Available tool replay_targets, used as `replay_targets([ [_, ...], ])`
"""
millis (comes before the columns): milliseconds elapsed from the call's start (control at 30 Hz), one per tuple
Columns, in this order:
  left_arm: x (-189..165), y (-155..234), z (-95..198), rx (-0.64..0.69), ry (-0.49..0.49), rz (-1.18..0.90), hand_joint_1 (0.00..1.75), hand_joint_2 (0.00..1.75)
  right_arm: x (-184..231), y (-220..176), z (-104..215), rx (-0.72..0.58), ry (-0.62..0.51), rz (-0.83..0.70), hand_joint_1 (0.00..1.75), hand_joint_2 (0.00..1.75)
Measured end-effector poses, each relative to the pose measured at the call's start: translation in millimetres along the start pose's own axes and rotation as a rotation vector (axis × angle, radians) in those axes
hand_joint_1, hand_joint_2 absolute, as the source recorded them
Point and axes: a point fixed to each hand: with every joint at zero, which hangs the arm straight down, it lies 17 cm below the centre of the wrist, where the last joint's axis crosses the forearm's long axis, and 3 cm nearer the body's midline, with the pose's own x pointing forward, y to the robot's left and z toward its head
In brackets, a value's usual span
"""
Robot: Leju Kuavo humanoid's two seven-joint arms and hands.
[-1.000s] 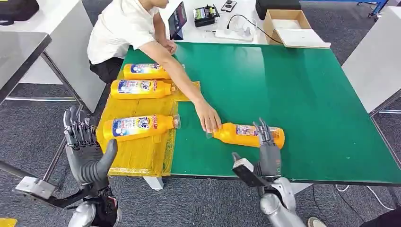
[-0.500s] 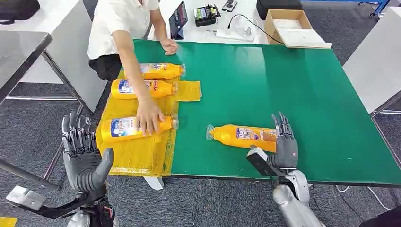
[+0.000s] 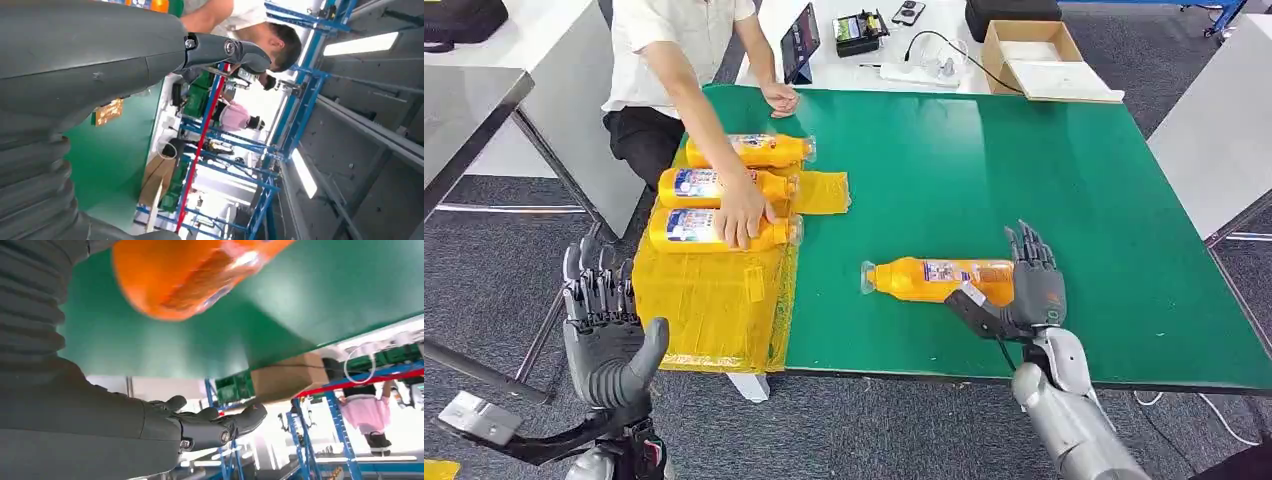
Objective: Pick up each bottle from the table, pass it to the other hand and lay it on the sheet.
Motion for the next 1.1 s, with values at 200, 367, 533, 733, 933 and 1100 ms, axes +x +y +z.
replay_targets([
  [200,-14,-1,-1,0.007,0.059,0.010,0.00,1.75,-19,63,1,0.396,0.090,0.044,0.00,1.75],
  [367,-29,0,2,0.014,0.114,-0.008,0.00,1.75,-33,70,1,0.469,0.172,0.123,0.00,1.75],
  [533,-37,-3,4,0.005,0.144,-0.018,0.00,1.75,-30,72,-2,0.493,0.172,0.131,0.00,1.75],
  [733,-43,-12,6,-0.021,0.171,-0.006,0.00,1.75,-23,78,1,0.525,0.156,0.111,0.00,1.75],
  [933,-42,-17,4,-0.040,0.162,-0.017,0.00,1.75,-9,78,-3,0.499,0.103,0.108,0.00,1.75],
  [1100,-42,-19,3,-0.045,0.159,-0.015,0.00,1.75,0,81,-3,0.502,0.082,0.098,1.62,1.75],
])
